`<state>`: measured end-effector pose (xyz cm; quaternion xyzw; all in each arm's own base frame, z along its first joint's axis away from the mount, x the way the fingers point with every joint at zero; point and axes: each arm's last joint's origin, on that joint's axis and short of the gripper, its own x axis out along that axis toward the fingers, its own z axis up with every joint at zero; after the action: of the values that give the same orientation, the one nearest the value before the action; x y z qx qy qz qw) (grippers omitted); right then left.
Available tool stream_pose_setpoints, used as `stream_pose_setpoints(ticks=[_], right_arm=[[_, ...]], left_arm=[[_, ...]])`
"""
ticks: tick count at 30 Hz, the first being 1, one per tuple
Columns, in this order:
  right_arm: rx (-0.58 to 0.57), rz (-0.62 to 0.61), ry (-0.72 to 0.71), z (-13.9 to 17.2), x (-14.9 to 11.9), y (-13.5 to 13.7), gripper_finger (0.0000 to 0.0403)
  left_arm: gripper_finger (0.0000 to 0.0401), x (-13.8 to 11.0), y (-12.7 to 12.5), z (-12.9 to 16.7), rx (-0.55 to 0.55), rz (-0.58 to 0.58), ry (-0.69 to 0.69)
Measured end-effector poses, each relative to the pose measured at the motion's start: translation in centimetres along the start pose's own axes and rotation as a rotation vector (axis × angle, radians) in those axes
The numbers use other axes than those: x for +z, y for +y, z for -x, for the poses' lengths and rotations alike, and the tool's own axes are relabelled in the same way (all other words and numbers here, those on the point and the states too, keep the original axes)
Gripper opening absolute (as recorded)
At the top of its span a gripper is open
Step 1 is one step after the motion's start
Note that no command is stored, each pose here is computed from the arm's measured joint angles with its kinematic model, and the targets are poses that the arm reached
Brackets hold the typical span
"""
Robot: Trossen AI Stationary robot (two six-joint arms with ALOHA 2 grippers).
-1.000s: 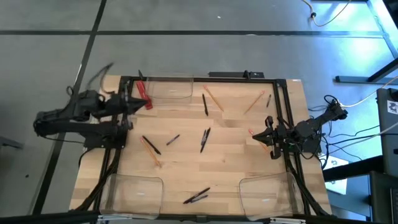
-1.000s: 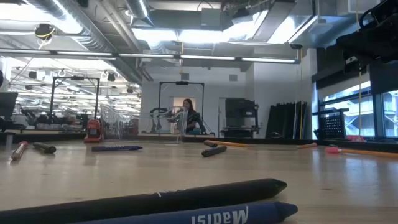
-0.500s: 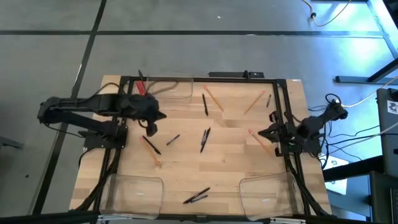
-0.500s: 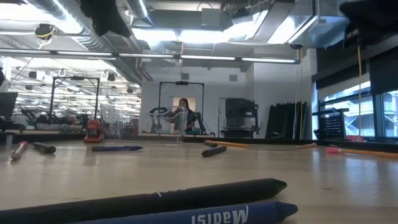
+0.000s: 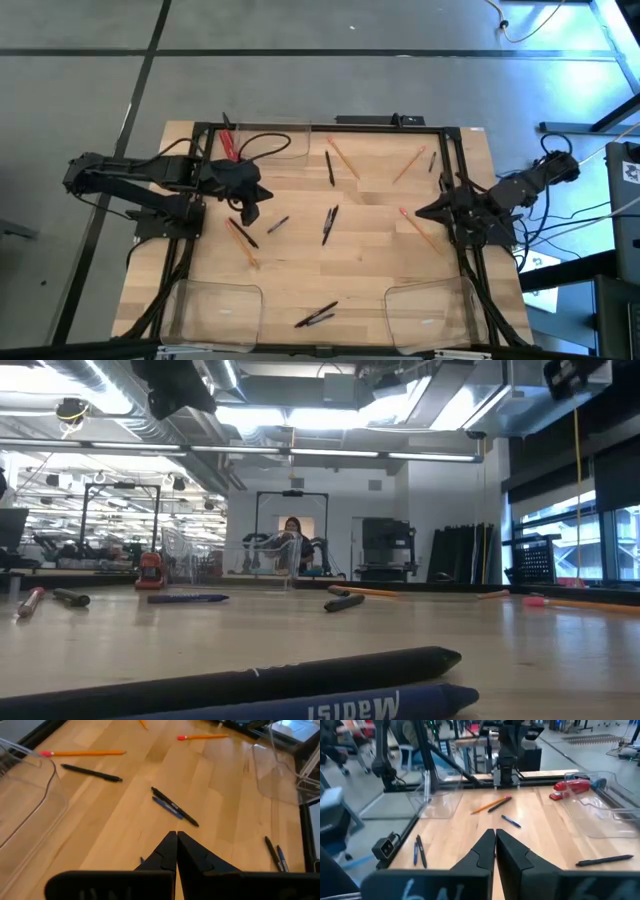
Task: Sort crayons/erasers/pens/pencils in bins
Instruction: Put the blue crayon into the top transparent bin
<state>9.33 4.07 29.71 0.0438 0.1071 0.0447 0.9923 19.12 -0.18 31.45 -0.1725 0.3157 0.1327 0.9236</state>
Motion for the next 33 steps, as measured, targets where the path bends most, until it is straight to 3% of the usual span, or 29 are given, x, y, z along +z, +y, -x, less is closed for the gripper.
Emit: stream_pose_setpoints(ticks=[12, 17, 20, 33], right_arm=[[0.008, 0.063, 0.110, -1.4, 4.7, 1.6, 0.0017], [0.007, 0.070, 0.122, -1.6, 5.2, 1.8, 0.0017], [0.006, 0.070, 0.122, -1.5, 5.1, 1.8, 0.0017], [0.005, 0.073, 0.127, -1.6, 5.0, 1.8, 0.0017]], left_arm=[[0.0000, 0.2, -0.2, -0.1, -0.005, 0.050, -0.026], [0.0000, -0.1, -0.8, -0.8, -0.017, 0.036, 0.012], [0.0006, -0.2, -0.9, -1.4, -0.007, 0.094, 0.036], [0.0129, -1.0, -1.1, -3.9, 0.052, 0.259, 0.164]])
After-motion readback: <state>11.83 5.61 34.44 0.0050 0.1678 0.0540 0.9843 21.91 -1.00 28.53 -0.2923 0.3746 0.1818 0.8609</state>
